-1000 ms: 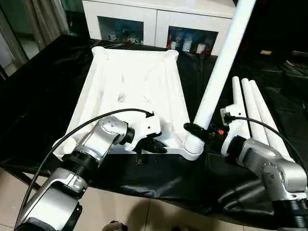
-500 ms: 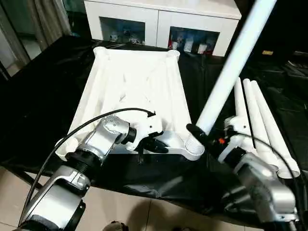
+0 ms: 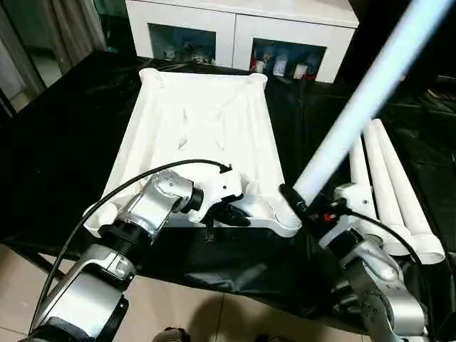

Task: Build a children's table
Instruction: Insert table leg to table base

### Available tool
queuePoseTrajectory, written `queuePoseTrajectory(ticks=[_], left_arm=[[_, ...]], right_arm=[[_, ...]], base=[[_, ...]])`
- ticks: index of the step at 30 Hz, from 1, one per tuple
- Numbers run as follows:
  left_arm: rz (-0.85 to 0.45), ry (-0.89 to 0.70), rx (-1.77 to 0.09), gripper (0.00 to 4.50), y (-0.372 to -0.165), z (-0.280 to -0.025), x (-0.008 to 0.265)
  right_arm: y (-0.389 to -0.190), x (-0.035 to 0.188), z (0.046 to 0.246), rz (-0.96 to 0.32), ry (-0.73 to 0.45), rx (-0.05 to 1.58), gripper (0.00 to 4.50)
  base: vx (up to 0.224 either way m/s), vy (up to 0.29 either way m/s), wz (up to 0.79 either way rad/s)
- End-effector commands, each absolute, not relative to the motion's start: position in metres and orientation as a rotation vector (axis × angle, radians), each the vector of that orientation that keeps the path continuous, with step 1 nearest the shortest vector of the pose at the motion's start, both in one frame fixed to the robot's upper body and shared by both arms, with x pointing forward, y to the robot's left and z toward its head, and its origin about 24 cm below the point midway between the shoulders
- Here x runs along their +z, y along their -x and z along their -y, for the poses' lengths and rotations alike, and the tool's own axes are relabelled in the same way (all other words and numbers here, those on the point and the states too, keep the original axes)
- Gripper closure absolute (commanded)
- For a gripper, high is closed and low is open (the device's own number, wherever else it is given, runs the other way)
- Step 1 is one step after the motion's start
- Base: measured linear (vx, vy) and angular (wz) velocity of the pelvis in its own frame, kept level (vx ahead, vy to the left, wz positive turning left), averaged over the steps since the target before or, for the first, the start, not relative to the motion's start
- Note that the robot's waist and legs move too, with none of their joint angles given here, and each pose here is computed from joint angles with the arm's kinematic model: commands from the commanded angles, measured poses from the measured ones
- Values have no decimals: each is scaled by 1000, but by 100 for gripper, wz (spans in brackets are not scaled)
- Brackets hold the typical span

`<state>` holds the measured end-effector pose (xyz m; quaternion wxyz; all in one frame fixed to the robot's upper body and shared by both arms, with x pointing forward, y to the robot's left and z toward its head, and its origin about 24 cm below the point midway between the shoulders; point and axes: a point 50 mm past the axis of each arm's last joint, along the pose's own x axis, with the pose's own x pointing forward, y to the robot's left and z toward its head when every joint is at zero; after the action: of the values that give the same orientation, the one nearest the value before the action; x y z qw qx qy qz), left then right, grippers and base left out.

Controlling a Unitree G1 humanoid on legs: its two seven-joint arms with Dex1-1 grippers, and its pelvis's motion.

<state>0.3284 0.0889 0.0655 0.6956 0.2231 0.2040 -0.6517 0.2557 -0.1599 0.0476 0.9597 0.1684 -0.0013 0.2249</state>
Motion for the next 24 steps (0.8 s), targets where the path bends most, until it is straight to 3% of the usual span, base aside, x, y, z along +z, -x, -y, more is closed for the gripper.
queuePoseTrajectory(ticks=[1,4,12,21,24], left_arm=[[-464,-502,-1403,450,-334,-97,67],[-463,-504,-1398,450,-335,-99,67],[-457,-507,-1376,450,-335,-102,65],[-463,-489,-1378,450,-335,-102,63],[-469,-499,-1380,450,-335,-102,61]], right_arm=[[-248,23,182,-115,-351,333,264],[-248,22,183,-110,-348,329,264],[-233,9,171,-160,-191,423,264],[-225,6,166,-163,-180,419,264],[-220,4,163,-198,-127,479,264]], base=[[0,0,0],[0,0,0],[0,0,0],[0,0,0],[0,0,0]])
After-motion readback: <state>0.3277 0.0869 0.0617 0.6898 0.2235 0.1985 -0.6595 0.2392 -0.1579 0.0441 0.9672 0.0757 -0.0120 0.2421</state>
